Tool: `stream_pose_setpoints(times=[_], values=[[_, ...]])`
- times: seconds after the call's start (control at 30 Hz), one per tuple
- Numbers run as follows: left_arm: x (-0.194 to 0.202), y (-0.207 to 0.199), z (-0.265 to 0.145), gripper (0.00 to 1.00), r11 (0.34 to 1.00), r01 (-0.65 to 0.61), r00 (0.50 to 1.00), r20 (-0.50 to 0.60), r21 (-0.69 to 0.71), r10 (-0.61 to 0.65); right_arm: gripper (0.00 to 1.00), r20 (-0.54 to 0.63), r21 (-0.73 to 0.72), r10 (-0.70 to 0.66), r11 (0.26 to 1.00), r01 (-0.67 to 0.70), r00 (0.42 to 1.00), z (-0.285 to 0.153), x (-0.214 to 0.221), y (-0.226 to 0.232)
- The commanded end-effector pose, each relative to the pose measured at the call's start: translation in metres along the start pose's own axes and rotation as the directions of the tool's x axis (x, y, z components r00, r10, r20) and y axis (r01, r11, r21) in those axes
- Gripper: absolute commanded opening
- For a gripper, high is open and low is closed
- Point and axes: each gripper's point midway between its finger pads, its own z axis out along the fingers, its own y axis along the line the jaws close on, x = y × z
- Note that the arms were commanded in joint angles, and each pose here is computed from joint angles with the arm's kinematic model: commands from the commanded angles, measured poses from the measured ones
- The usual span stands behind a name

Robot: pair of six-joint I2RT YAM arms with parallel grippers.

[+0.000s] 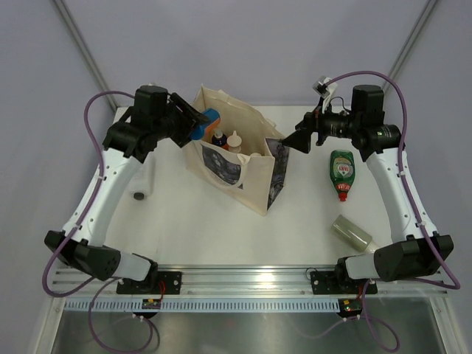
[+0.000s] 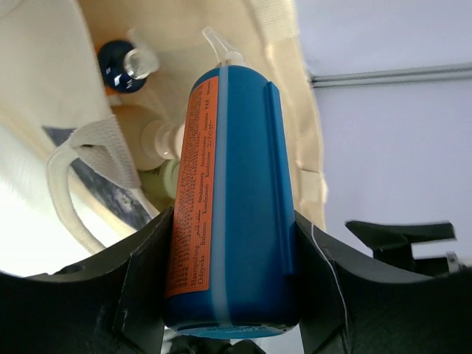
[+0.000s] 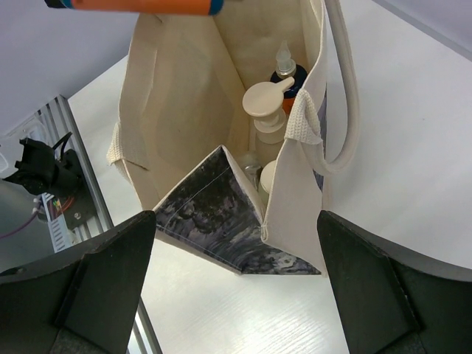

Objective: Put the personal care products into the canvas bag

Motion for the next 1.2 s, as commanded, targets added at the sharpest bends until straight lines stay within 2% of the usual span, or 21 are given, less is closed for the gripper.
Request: stream_pose_setpoints(times=[0.0,0.1,0.27,0.3,0.63,0.7,0.87,0.9,0.93,1.0,1.17], values=[[-0.009,-0.011,0.004,0.0,0.995,0.093,0.995,0.034,-0.033,-0.092,0.99,0.053,-0.03,-0.027,0.999,0.028,0.998,-0.006,-0.011,0.012],[-0.018,-0.009,0.01,0.0,0.991,0.091,0.994,0.072,-0.099,-0.084,1.0,0.061,-0.029,-0.035,0.999,0.036,0.998,-0.008,-0.009,0.015],[-0.02,-0.018,0.026,0.01,0.985,0.061,0.996,0.071,-0.163,-0.05,0.99,0.072,-0.037,-0.039,0.998,0.041,0.997,-0.01,-0.007,0.019],[-0.016,-0.018,0.03,0.07,0.984,0.052,0.998,0.054,-0.172,-0.043,1.0,0.076,-0.038,-0.039,0.998,0.042,0.996,-0.011,-0.008,0.021],[0.025,0.01,0.075,0.26,0.957,-0.051,0.997,-0.068,-0.287,0.032,0.99,0.089,-0.009,-0.036,0.999,0.037,0.995,-0.018,-0.004,0.016],[0.028,0.01,0.079,0.41,0.955,-0.073,0.996,-0.063,-0.289,0.057,0.99,0.099,-0.013,-0.014,1.0,0.015,0.995,-0.023,-0.004,0.015],[0.035,0.007,0.085,0.58,0.961,-0.096,0.994,-0.07,-0.259,0.081,1.0,0.114,0.031,0.014,0.999,-0.018,0.993,-0.035,-0.003,-0.002],[0.039,0.006,0.086,0.67,0.962,-0.103,0.993,-0.077,-0.252,0.086,0.99,0.11,0.032,0.018,0.999,-0.022,0.994,-0.034,-0.001,-0.002],[0.039,0.006,0.086,0.71,0.964,-0.105,0.993,-0.079,-0.246,0.088,1.0,0.115,0.061,0.032,0.997,-0.039,0.993,-0.04,0.0,-0.012],[0.042,0.007,0.085,0.79,0.966,-0.118,0.991,-0.087,-0.228,0.1,0.99,0.116,0.088,0.047,0.994,-0.058,0.992,-0.045,0.003,-0.021],[0.046,0.009,0.083,0.89,0.97,-0.149,0.986,-0.096,-0.19,0.133,0.99,0.092,0.179,0.106,0.976,-0.121,0.99,-0.054,0.018,-0.047]])
